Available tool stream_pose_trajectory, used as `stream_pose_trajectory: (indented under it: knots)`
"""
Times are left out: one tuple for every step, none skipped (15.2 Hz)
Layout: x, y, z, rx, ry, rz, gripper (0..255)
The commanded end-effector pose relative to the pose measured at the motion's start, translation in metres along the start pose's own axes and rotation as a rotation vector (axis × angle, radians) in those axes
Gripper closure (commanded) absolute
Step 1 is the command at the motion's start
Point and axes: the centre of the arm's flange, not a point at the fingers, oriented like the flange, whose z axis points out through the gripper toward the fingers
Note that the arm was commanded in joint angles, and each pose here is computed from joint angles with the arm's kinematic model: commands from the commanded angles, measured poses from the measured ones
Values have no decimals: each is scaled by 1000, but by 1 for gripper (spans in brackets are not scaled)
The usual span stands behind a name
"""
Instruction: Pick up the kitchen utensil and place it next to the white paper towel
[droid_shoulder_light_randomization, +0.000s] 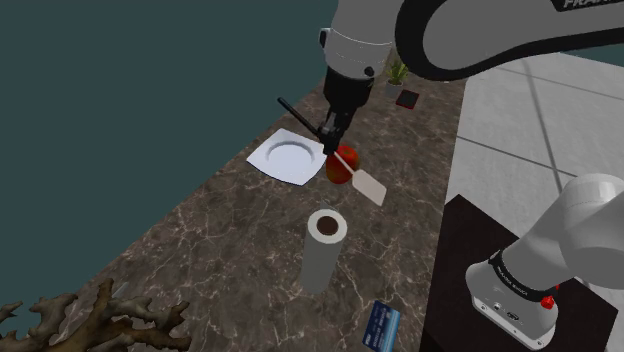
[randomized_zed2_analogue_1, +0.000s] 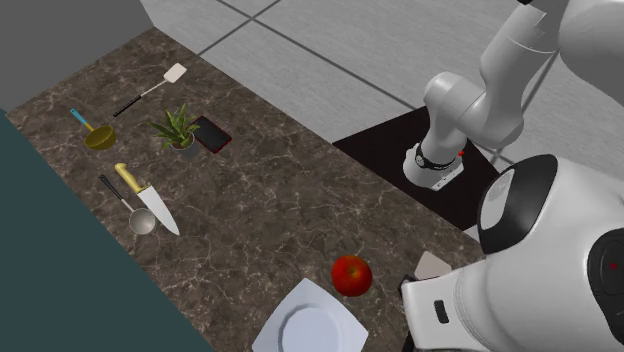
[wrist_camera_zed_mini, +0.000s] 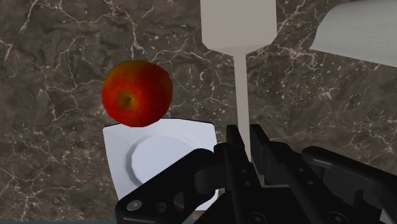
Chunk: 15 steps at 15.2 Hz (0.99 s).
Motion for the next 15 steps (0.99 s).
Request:
stream_pose_trajectory:
  knots:
    - [-1,-1,11,0,0,0,255]
    - [-1,-1,16,0,0,0,255]
    - [-2,-1,22,0,0,0,255]
    - [-2,-1,27,0,0,0,255]
    - [-3,-1,32,0,0,0,255]
    - [-3,-1,37,0,0,0,255]
    - [-3,-1,43,0,0,0,255]
    - [-4,-1,48,0,0,0,255]
    - [-4,-1,53,0,0,0,255]
    - [-4,-1,58,0,0,0,255]
    - [-5,-1,64,0,0,0,255]
    - [-5,-1,69,0,0,0,255]
    - [-5,-1,74,0,0,0,255]
    - [-6,-1,80,0,0,0,255]
    - [-6,-1,85,0,0,0,255]
